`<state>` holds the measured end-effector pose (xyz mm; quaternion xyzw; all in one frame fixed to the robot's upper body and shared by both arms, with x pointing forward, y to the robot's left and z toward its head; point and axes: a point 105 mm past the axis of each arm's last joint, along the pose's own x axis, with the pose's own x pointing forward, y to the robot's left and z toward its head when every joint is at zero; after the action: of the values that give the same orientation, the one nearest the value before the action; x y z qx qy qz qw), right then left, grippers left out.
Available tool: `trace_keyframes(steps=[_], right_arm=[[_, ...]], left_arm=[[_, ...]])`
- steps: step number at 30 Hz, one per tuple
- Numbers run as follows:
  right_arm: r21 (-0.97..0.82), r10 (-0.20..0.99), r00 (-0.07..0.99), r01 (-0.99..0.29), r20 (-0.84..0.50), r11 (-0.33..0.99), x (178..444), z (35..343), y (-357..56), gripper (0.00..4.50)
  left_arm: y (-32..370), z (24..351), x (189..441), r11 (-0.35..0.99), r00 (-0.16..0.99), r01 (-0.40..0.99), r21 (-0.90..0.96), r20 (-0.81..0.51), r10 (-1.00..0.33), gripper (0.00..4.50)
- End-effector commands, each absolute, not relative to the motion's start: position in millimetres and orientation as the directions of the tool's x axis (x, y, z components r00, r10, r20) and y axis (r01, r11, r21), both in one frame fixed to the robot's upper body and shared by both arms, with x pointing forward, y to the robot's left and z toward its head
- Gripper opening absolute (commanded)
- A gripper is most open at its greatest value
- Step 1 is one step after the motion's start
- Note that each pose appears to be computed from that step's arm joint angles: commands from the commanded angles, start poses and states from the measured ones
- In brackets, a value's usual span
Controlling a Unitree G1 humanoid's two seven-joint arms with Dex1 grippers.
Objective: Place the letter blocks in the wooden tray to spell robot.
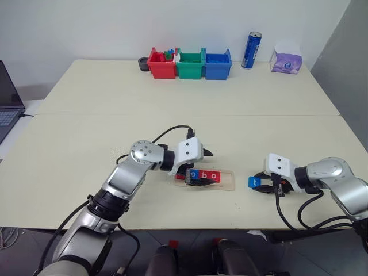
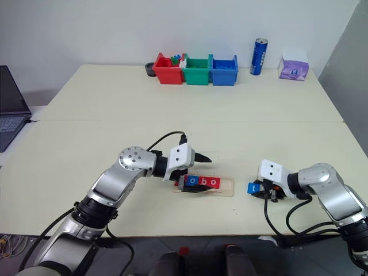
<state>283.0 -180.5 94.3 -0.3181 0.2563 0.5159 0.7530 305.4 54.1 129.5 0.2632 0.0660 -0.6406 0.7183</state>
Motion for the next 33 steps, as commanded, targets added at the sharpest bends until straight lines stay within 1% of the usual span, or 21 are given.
trace_keyframes(steps=[1, 6, 12, 18, 26, 33], right_arm=[[-0.271, 0.644, 0.354, -0.935, -0.679, 0.229, 285, 119, -167, 1.45], [-0.256, 0.703, 0.305, -0.950, -0.643, 0.178, 283, 132, -134, 1.45], [-0.253, 0.710, 0.299, -0.952, -0.638, 0.174, 294, 127, -109, 1.45], [-0.264, 0.700, 0.298, -0.951, -0.650, 0.159, 300, 123, -103, 1.45], [-0.250, 0.695, 0.270, -0.959, -0.666, 0.134, 297, 120, -103, 1.45], [-0.243, 0.688, 0.270, -0.960, -0.673, 0.139, 298, 116, -103, 1.45]], left_arm=[[65, 143, 304, 0.045, 0.185, 0.943, 0.330, -0.405, -0.895, 4.50], [79, 142, 304, 0.048, 0.192, 0.944, 0.325, -0.428, -0.883, 4.50], [82, 140, 304, 0.049, 0.205, 0.939, 0.339, -0.441, -0.874, 4.50], [81, 140, 303, 0.053, 0.209, 0.938, 0.343, -0.437, -0.875, 4.50], [81, 141, 303, 0.062, 0.220, 0.935, 0.349, -0.434, -0.874, 4.50], [79, 141, 304, 0.065, 0.222, 0.934, 0.351, -0.428, -0.876, 4.50]])
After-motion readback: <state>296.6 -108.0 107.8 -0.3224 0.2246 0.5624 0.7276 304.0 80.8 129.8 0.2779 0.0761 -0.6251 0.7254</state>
